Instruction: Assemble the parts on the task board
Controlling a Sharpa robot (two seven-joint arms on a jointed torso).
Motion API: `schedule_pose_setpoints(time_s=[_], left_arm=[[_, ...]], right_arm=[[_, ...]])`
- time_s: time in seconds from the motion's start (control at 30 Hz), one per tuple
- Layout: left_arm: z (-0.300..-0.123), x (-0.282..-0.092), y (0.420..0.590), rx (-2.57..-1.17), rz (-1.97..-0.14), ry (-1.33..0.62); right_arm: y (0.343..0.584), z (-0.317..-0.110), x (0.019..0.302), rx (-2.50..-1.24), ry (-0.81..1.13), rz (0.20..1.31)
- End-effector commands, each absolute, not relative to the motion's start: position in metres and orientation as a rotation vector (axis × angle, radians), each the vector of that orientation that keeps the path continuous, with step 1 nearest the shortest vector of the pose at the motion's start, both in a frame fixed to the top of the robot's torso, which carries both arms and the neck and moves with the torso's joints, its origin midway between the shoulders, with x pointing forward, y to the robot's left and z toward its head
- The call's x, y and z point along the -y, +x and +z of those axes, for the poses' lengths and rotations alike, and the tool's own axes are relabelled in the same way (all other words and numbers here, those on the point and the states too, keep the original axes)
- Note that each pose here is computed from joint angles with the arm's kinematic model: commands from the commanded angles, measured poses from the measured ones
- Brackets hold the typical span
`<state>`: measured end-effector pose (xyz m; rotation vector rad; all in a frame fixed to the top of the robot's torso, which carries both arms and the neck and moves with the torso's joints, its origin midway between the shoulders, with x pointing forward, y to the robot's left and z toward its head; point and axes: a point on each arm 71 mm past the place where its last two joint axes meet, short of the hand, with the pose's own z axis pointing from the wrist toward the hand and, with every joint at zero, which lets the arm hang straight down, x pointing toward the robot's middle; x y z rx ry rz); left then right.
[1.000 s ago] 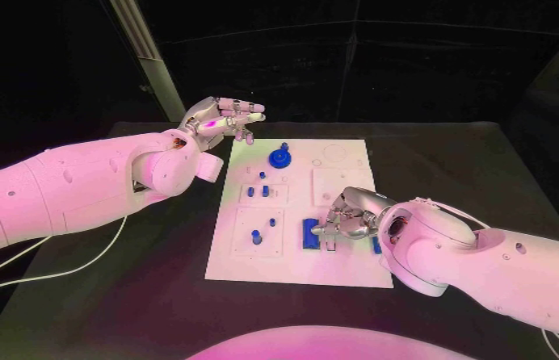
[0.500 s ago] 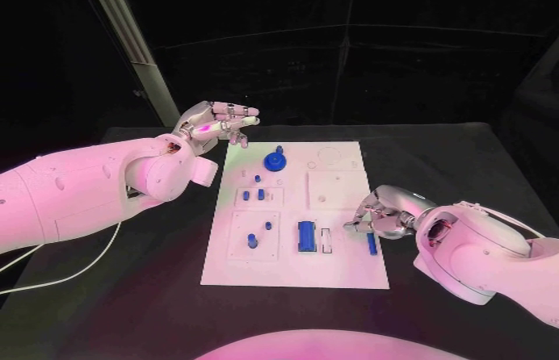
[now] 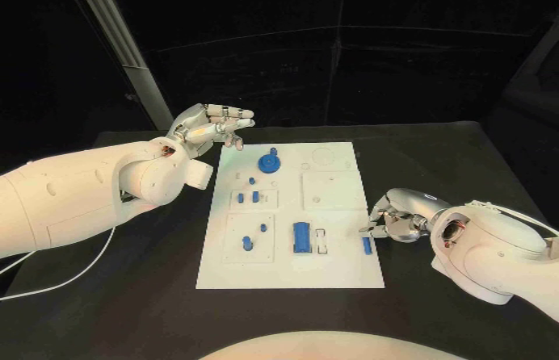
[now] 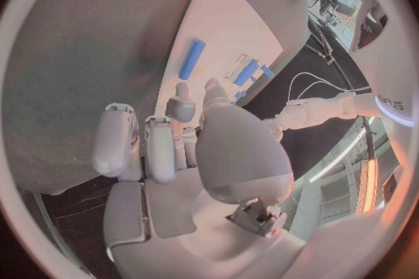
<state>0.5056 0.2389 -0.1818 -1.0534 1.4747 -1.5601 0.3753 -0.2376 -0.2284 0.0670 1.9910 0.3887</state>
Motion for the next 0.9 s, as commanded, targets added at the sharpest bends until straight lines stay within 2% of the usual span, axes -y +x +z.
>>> schedule_pose_setpoints(time_s=[0.03,0.9], left_arm=[[-0.180,-0.238,0.506,-1.471,-1.577,-1.049],[-0.181,-0.240,0.506,-1.473,-1.573,-1.051]], right_arm=[[0.375,-0.231,0.238,-2.016,-0.036,0.304],[0.381,-0.238,0.216,-2.031,-0.180,0.262]])
